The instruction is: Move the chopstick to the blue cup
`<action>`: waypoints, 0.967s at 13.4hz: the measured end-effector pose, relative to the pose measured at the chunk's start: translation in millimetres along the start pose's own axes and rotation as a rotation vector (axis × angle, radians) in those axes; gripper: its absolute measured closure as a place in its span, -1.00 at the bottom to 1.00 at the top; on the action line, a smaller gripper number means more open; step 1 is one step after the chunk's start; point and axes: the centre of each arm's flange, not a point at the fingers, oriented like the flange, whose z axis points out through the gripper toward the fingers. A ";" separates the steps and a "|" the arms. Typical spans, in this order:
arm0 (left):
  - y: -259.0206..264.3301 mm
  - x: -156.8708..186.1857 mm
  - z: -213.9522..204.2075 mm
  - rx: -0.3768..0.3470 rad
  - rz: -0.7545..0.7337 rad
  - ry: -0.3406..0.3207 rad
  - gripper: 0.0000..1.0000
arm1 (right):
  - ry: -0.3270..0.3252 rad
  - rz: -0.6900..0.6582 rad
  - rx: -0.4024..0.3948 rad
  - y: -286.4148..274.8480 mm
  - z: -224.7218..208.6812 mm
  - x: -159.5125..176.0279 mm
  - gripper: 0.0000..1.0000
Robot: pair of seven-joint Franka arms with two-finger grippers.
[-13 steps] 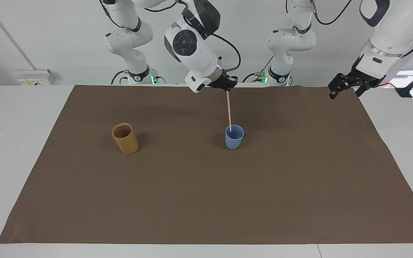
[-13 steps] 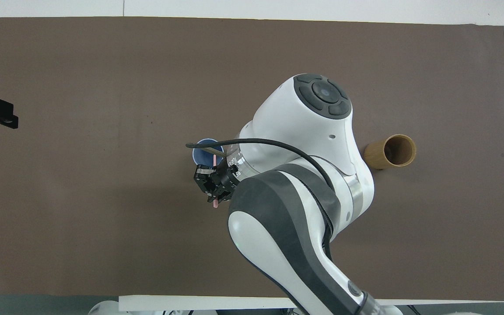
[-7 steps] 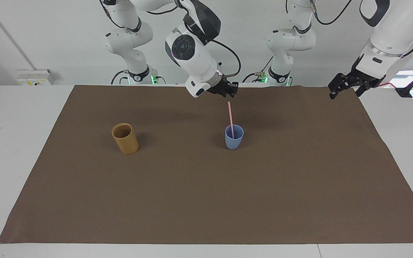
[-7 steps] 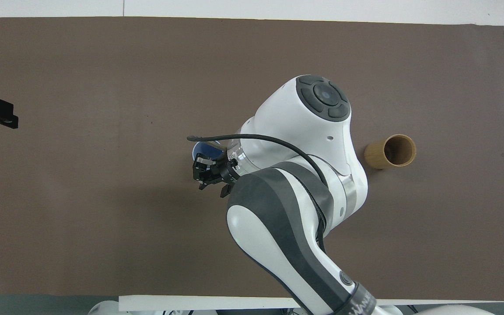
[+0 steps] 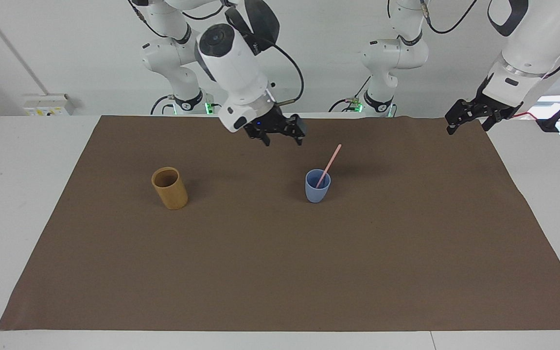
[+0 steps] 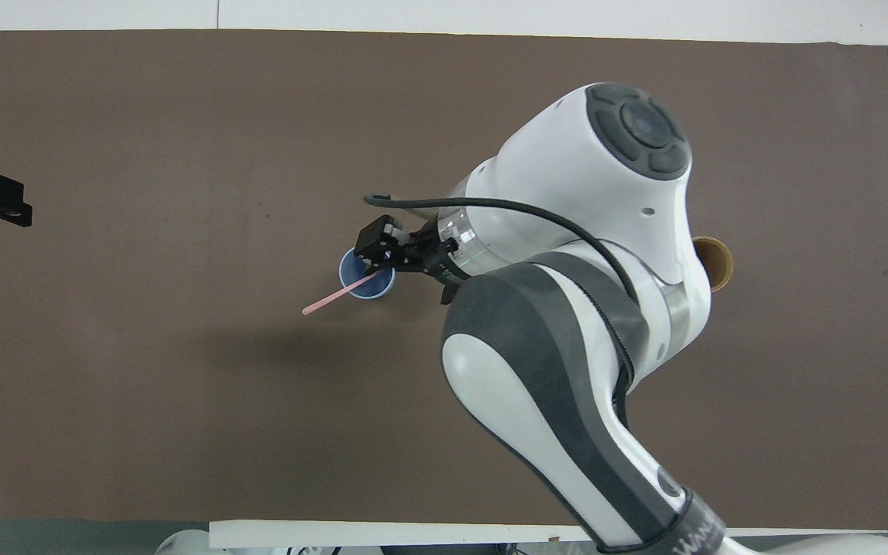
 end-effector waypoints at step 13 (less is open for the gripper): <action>0.0 0.0 0.0 0.000 0.000 0.000 -1.00 | 0.000 -0.074 -0.388 275.3 -219.4 1.9 -1.00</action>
